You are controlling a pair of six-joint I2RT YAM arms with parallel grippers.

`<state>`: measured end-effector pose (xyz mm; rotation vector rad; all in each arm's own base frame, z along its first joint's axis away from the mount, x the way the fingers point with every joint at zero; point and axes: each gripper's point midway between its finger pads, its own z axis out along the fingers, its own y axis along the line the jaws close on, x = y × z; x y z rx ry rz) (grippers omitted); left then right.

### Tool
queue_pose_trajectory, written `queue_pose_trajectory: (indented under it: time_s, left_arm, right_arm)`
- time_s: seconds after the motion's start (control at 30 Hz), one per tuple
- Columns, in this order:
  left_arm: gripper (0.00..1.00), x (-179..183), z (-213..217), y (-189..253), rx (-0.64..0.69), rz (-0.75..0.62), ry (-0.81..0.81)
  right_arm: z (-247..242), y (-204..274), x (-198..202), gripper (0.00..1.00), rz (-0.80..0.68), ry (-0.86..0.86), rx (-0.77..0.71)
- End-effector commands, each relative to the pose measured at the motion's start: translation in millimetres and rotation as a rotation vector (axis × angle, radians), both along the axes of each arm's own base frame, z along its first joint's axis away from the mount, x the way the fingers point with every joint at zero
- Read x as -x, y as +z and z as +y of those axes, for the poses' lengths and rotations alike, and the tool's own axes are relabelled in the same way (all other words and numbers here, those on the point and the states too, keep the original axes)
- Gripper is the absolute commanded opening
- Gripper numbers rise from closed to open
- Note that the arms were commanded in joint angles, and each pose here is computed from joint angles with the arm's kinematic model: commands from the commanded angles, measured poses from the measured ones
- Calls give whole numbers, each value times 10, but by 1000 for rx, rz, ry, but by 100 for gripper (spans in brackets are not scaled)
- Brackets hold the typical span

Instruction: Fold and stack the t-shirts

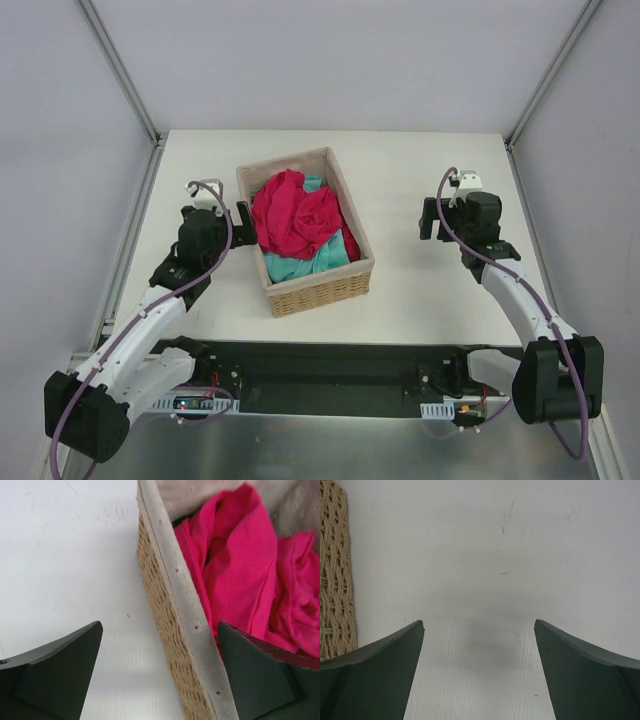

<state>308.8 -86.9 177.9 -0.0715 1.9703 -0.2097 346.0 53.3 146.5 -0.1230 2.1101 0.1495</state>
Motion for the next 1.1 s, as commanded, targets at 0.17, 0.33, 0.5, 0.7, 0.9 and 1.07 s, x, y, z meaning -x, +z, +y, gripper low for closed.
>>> queue_pose_trajectory:
  time_s: [0.17,0.33,0.5,0.7,0.9,1.07]
  left_arm:
    - [99,35,228,821,137,-66,211]
    - [99,72,-1,978,329,-72,162]
    - [99,92,261,1447,169,-220,186]
    - [99,15,140,1907,126,-247,96]
    - [99,-155,130,1855,250,-195,208]
    - [99,-215,26,1816,211,-207,132]
  right_arm:
    - [175,643,-426,96,-151,22,-31]
    - [216,998,-590,96,-117,-13,-81]
    - [298,1409,-515,96,-62,-13,-150]
    - [231,1886,-426,96,-107,-78,-224]
    - [122,2069,-352,96,-102,-109,-170]
    - [87,2111,-259,96,-142,-129,-250]
